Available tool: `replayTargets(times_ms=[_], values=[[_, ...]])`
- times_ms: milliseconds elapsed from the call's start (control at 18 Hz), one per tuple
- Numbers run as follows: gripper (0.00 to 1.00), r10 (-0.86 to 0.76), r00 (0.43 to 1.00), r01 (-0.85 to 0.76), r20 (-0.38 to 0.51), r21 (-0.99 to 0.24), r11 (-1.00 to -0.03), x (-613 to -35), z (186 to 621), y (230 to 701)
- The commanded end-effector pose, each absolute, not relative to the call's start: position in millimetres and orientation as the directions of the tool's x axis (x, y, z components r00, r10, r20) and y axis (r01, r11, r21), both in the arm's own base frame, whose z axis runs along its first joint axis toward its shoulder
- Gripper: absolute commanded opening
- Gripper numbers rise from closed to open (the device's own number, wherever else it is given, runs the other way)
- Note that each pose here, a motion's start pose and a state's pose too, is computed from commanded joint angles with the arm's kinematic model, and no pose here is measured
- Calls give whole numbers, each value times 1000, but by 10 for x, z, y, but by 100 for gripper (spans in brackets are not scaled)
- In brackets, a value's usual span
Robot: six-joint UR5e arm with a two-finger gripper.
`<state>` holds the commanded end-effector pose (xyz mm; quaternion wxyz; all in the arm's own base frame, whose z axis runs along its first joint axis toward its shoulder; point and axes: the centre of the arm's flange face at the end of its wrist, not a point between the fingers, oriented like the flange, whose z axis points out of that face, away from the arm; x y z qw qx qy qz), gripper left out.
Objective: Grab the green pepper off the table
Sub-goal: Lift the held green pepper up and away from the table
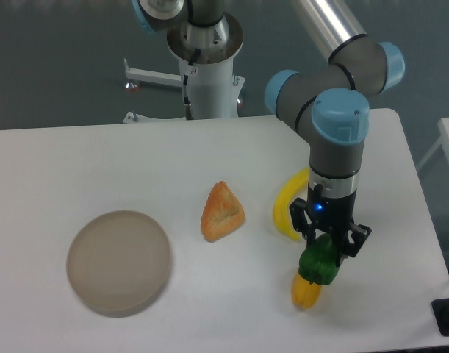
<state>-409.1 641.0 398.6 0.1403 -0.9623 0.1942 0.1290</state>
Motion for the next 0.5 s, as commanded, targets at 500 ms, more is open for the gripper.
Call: replayTargets(times_ms=[500], values=[[28, -335, 892, -407, -302, -219, -887, -4120, 3979, 6390]])
